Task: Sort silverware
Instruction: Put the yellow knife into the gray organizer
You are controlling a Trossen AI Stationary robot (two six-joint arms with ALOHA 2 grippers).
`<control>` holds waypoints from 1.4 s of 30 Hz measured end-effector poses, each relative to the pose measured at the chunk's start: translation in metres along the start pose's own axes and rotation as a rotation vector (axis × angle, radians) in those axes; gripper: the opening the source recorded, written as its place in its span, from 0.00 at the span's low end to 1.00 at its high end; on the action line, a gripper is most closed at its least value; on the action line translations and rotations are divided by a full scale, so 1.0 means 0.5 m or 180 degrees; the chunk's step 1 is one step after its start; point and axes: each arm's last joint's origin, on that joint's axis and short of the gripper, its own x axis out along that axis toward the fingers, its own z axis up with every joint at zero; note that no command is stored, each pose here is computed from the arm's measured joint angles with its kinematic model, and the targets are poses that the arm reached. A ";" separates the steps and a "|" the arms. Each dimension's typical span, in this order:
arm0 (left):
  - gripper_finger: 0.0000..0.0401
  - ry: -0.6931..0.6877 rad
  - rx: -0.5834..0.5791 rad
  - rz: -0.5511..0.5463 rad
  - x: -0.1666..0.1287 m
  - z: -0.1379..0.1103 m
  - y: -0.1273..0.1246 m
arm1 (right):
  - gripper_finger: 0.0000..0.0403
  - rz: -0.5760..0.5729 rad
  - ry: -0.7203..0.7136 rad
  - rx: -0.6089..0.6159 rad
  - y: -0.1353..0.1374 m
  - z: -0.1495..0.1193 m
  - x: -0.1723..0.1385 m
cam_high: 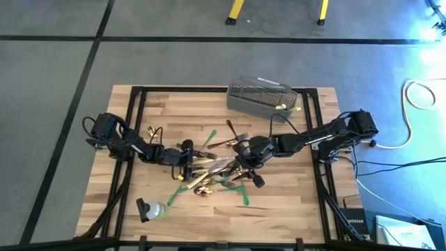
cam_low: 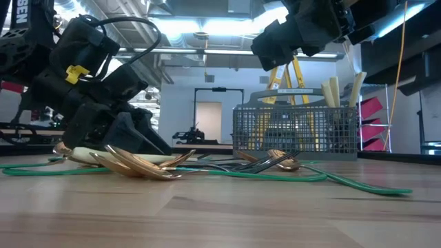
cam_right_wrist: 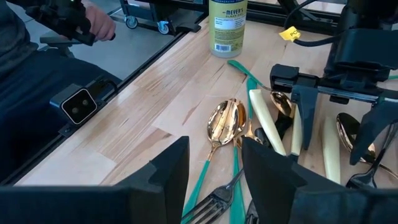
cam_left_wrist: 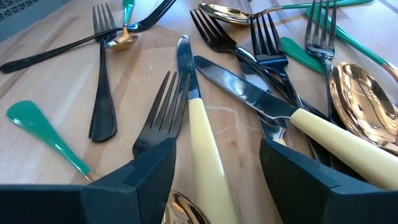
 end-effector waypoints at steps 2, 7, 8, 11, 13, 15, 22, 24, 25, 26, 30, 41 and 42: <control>0.55 0.0006 -0.0016 -0.0001 0.000 0.000 0.001 | 0.33 0.0000 0.0000 0.0000 0.000 0.000 0.000; 0.52 0.0062 -0.0170 0.0050 0.003 -0.004 0.012 | 0.33 0.0000 0.0001 0.0000 0.000 0.000 0.000; 0.51 0.0097 -0.0196 0.0074 0.003 -0.006 0.015 | 0.33 0.0001 0.0000 -0.0001 0.000 0.000 0.000; 0.47 0.0149 -0.0272 0.0081 0.004 -0.009 0.020 | 0.33 0.0000 0.0000 -0.0001 0.000 0.000 0.000; 0.45 0.0185 -0.0225 0.0089 0.004 -0.012 0.023 | 0.33 0.0001 0.0000 -0.0001 0.000 0.000 0.000; 0.43 0.0200 -0.0200 0.0099 0.004 -0.013 0.023 | 0.33 0.0000 0.0001 -0.0008 0.000 0.000 0.000; 0.37 0.0198 -0.0180 0.0091 0.004 -0.012 0.022 | 0.33 -0.0007 0.0002 -0.0013 0.000 0.000 0.000; 0.35 0.0198 -0.0181 0.0089 0.004 -0.012 0.022 | 0.33 -0.0021 0.0004 -0.0013 0.000 0.000 0.000; 0.34 0.0197 -0.0181 0.0087 0.004 -0.012 0.022 | 0.33 -0.0023 0.0004 -0.0013 0.000 0.000 0.000; 0.33 0.0196 -0.0182 0.0087 0.004 -0.012 0.022 | 0.33 -0.0025 0.0004 -0.0013 0.000 0.000 0.000; 0.30 0.0186 -0.0189 0.0088 0.004 -0.012 0.022 | 0.33 -0.0029 0.0004 -0.0013 -0.001 0.000 0.000; 0.29 0.0189 -0.0262 -0.0044 0.004 -0.012 0.020 | 0.33 -0.0030 0.0004 -0.0013 -0.001 0.000 0.000; 0.29 0.0189 -0.0263 -0.0085 0.004 -0.012 0.019 | 0.33 -0.0030 0.0004 -0.0013 -0.001 0.000 0.000</control>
